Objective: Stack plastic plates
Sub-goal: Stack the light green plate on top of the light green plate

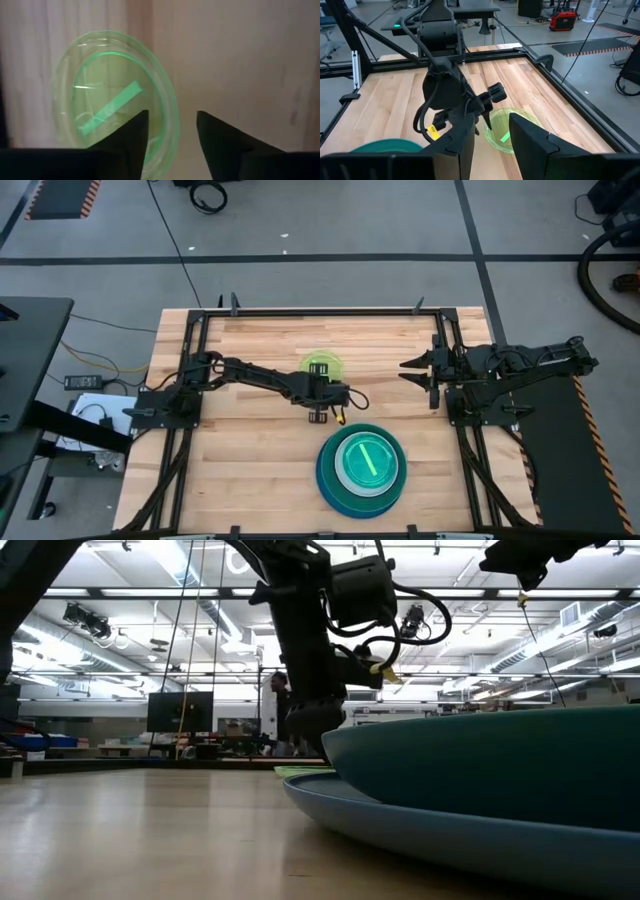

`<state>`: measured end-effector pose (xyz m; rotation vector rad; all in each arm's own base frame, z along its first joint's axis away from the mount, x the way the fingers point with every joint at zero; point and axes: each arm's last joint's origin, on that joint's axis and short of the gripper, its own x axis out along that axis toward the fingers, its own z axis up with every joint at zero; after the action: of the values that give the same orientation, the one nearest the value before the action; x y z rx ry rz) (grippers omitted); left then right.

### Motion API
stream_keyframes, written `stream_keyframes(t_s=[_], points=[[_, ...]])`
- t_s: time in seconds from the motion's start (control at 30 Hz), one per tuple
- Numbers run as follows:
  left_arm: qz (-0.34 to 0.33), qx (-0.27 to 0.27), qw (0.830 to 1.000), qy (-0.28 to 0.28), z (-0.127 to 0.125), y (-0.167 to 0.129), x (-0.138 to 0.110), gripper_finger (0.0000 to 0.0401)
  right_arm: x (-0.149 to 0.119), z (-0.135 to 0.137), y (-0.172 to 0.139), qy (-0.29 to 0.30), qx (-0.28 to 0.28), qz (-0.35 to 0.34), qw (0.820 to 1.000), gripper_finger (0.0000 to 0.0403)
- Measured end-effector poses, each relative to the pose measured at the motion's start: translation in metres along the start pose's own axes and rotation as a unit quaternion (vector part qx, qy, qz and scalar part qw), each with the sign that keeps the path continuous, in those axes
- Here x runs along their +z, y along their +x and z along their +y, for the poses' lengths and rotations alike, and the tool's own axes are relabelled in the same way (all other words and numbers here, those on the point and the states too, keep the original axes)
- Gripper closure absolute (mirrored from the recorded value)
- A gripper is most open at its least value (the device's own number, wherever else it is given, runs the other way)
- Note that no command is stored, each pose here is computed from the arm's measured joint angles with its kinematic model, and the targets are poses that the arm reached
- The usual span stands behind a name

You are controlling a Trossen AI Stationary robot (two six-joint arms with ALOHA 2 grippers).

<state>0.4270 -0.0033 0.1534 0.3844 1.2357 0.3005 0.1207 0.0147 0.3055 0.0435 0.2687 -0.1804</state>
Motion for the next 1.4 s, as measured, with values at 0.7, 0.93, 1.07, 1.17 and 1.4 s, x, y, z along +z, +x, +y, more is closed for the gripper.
stream_keyframes(t_s=[0.7,0.93,1.07,1.17,1.4], points=[[0.039,-0.01,0.999,-0.011,-0.002,0.022,-0.007,0.0327,0.0,0.0,0.001,-0.001,0.0,0.002,1.0,0.0271],[0.042,-0.006,0.999,-0.006,-0.004,0.021,-0.008,0.0392,0.0,0.0,0.001,-0.001,0.0,0.003,1.0,0.0271],[0.036,-0.003,0.999,0.002,-0.009,0.01,-0.006,0.0393,0.0,0.0,0.001,-0.001,0.0,0.003,1.0,0.0271],[0.023,0.006,1.0,0.009,-0.011,-0.009,-0.003,0.0393,0.0,0.0,0.001,-0.001,-0.001,0.003,1.0,0.0271],[-0.016,0.017,1.0,0.015,-0.026,-0.049,0.0,0.0395,-0.001,0.0,0.001,-0.002,-0.001,0.005,1.0,0.0271]])
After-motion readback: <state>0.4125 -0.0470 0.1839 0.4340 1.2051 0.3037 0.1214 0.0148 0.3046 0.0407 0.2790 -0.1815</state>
